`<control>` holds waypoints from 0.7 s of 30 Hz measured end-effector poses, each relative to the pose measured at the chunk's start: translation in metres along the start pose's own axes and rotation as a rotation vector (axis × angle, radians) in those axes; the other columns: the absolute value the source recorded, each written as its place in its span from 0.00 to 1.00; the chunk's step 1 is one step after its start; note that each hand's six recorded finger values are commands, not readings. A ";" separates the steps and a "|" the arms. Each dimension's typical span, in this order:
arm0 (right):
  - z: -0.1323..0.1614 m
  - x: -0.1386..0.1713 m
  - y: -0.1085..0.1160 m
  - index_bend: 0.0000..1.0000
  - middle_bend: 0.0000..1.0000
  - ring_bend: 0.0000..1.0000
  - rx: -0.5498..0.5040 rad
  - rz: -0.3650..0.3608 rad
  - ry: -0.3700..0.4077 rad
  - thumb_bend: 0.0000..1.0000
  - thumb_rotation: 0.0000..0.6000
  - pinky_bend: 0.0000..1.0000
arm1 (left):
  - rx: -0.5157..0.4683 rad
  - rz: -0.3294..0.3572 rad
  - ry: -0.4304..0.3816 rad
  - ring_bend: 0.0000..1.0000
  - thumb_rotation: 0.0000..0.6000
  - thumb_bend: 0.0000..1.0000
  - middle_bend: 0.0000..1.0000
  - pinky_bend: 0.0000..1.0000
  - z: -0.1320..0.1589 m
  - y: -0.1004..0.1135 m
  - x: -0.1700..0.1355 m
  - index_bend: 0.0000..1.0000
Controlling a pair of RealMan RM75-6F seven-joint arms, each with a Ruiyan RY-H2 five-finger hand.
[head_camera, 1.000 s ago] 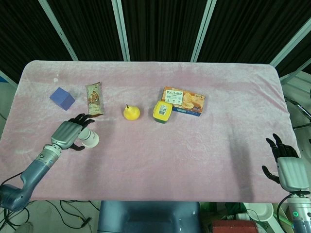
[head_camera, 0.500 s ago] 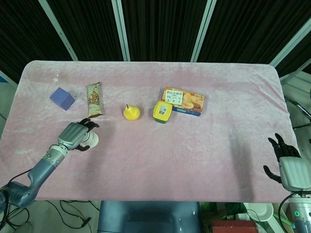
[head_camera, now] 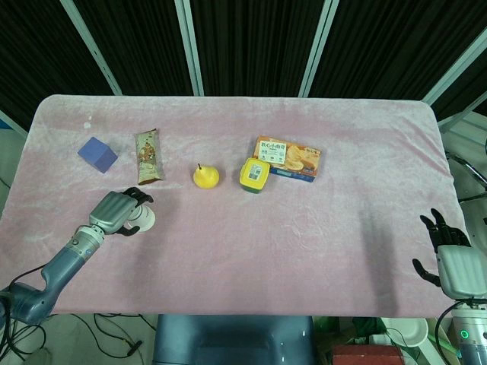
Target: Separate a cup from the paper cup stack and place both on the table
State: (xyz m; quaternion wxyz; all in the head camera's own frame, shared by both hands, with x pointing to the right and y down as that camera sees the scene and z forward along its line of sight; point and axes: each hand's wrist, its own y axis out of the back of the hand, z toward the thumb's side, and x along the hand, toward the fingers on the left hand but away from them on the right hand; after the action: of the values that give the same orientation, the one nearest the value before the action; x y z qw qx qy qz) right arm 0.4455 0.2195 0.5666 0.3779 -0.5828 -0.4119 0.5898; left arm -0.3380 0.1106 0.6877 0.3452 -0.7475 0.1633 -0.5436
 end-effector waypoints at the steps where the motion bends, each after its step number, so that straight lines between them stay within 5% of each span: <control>1: 0.000 0.000 0.000 0.13 0.02 0.19 -0.001 0.000 -0.002 0.18 1.00 0.20 | 0.003 -0.004 0.003 0.19 1.00 0.31 0.30 0.49 -0.001 -0.001 0.000 0.28; 14: -0.001 0.000 -0.001 0.13 0.02 0.19 -0.006 0.008 -0.010 0.18 1.00 0.20 | 0.014 0.028 0.026 0.45 1.00 0.47 0.55 0.73 -0.004 0.005 0.004 0.53; 21: -0.005 0.000 0.001 0.13 0.02 0.19 -0.014 0.001 -0.023 0.17 1.00 0.20 | -0.010 0.049 0.030 0.46 1.00 0.48 0.56 0.76 -0.005 0.022 -0.005 0.55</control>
State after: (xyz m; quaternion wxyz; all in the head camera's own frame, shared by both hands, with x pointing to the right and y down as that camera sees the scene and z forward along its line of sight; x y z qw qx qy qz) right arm 0.4501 0.2188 0.5655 0.3689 -0.5786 -0.4203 0.5938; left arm -0.3410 0.0964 0.6699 0.3521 -0.7366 0.1896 -0.5454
